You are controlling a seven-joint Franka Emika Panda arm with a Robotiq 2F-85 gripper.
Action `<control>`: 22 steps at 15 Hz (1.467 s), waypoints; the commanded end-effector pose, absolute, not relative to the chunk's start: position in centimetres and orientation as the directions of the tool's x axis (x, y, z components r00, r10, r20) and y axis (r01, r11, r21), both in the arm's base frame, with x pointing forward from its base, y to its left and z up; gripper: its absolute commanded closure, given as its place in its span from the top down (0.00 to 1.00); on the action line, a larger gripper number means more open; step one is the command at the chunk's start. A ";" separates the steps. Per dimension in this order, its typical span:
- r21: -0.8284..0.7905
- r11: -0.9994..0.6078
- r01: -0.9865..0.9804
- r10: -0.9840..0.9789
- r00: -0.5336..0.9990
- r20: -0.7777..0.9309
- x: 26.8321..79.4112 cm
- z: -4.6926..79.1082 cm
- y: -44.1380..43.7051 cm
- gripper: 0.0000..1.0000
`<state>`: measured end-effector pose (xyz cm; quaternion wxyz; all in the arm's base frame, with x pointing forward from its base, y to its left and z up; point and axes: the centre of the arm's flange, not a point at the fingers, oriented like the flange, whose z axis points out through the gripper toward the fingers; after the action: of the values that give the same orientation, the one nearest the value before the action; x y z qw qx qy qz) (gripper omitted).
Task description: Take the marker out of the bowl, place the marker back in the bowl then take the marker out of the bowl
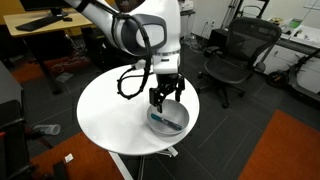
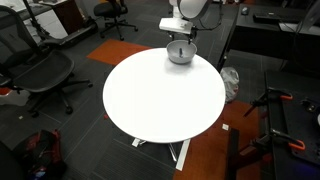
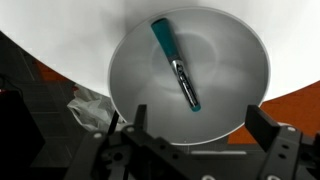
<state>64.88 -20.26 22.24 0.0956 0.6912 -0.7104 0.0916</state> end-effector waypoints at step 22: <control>0.065 0.046 -0.997 -0.971 -0.029 0.237 65.8 15.2 -23.1 0.95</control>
<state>65.88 -22.61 15.10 0.1098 0.6859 -0.7163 0.0666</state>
